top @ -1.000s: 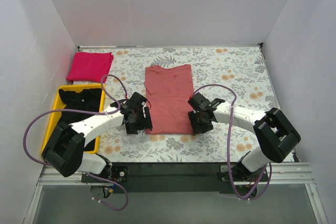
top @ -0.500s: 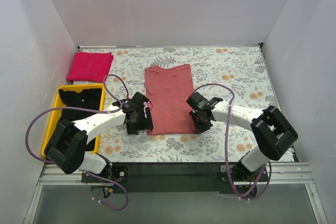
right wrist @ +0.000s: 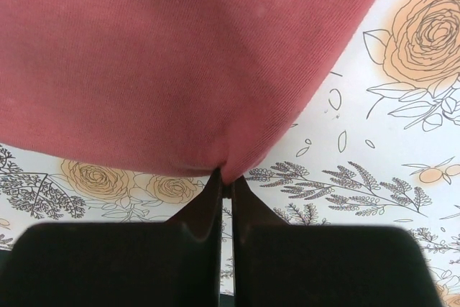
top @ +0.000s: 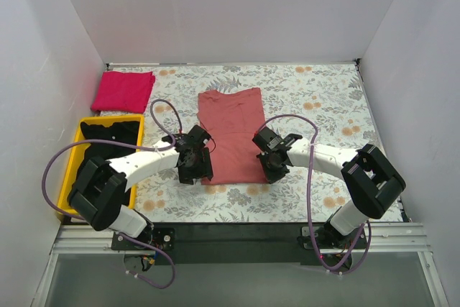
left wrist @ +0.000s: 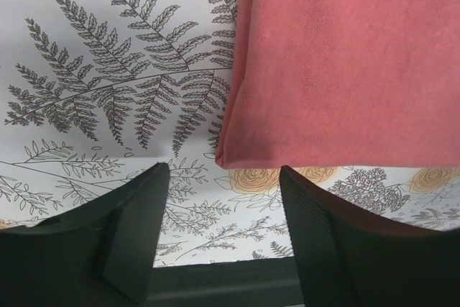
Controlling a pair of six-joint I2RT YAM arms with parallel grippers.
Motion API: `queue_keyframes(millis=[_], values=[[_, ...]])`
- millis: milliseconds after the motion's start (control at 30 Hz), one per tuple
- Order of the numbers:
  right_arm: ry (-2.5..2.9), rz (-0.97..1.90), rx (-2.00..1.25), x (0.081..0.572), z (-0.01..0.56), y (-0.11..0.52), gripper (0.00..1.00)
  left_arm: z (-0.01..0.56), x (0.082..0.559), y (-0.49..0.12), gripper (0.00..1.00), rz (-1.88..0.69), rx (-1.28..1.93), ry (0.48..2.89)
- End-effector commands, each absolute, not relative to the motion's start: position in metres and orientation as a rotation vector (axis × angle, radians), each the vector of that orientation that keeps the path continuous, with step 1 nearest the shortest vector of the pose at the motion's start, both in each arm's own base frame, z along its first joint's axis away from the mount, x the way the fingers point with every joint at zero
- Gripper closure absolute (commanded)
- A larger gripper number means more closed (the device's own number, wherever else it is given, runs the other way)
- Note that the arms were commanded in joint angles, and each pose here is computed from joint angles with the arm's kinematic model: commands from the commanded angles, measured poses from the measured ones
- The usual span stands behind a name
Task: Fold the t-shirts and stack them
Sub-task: Fold the tshirt
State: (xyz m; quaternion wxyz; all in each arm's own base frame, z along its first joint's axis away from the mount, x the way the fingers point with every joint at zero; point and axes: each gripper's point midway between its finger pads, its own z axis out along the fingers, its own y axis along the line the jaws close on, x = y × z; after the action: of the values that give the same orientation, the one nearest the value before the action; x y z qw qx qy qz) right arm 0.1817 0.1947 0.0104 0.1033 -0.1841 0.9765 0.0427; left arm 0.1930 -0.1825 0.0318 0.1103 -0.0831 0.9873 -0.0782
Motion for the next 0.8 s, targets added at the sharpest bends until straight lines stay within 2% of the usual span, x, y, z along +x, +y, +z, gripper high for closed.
queue_keyframes(millis=[0,67,200,600,667,767], values=[[2.989,0.063,-0.612,0.152,-0.03,0.181,0.99,0.041,0.204,-0.19,0.42,-0.205,-0.247,2.867],[2.989,0.073,-0.61,0.151,-0.03,0.182,0.99,0.036,0.203,-0.189,0.5,-0.161,-0.234,2.879],[2.988,0.078,-0.613,0.15,-0.03,0.182,0.99,0.029,0.201,-0.189,0.57,-0.108,-0.215,2.911],[2.981,0.093,-0.619,0.15,-0.028,0.183,0.99,0.003,0.183,-0.192,0.57,0.033,-0.115,3.033],[2.978,0.095,-0.62,0.15,-0.027,0.183,0.99,-0.002,0.178,-0.191,0.61,0.059,-0.1,3.053],[2.974,0.099,-0.617,0.151,-0.025,0.185,0.99,-0.007,0.172,-0.189,0.75,0.083,-0.097,3.076]])
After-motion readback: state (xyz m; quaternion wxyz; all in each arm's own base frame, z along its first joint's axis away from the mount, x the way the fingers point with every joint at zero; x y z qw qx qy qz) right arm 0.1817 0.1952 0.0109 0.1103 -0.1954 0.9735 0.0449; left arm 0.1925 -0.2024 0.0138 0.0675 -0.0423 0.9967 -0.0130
